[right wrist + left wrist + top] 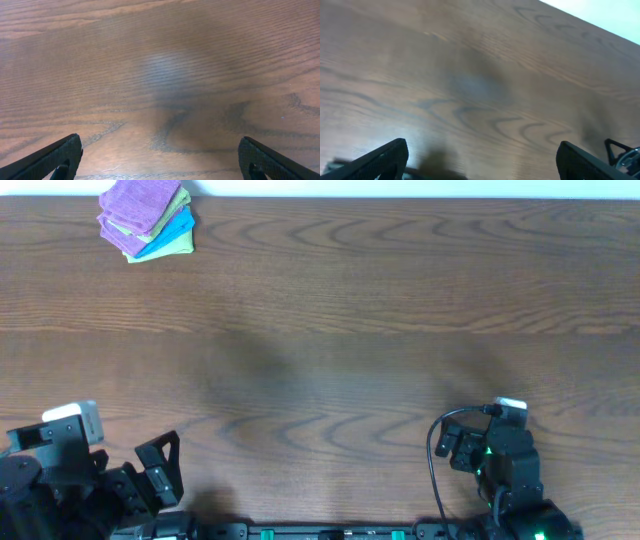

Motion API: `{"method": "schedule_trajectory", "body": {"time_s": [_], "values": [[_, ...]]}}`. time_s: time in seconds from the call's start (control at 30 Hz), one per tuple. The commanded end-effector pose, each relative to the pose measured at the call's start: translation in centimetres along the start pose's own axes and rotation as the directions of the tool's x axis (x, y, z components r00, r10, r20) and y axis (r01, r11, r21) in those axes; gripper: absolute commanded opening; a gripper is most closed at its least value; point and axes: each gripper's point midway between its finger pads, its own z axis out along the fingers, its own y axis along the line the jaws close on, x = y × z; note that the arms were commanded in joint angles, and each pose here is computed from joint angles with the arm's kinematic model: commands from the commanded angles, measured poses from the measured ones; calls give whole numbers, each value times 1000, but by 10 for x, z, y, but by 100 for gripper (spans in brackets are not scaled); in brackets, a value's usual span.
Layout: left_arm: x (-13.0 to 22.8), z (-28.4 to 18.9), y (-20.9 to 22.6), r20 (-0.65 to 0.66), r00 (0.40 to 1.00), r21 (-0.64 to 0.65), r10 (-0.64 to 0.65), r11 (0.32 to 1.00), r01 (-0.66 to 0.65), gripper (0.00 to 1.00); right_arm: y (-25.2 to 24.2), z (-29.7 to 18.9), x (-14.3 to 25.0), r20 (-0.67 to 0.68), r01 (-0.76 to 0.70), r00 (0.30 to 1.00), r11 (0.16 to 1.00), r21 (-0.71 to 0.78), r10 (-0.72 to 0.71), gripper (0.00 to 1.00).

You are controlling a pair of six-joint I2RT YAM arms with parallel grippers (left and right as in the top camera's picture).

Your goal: Fold the cloth

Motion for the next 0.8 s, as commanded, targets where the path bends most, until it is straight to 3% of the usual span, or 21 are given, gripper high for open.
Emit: {"method": "schedule_trajectory", "body": {"time_s": [0.0,0.27,0.53,0.77], "values": [[-4,6,3,65,989,-9,132,991,-131,96,-1,0,0,4,-12,1000,1000,7,12,99],[-7,48,10,328,908,-16,261,963,-271,96,-1,1,0,4,-12,1000,1000,7,12,99],[19,128,24,411,845,-19,341,930,-366,95,-1,1,0,4,-12,1000,1000,7,12,99],[42,173,37,436,826,-29,356,924,-382,96,-1,0,0,4,-12,1000,1000,7,12,99]]}}
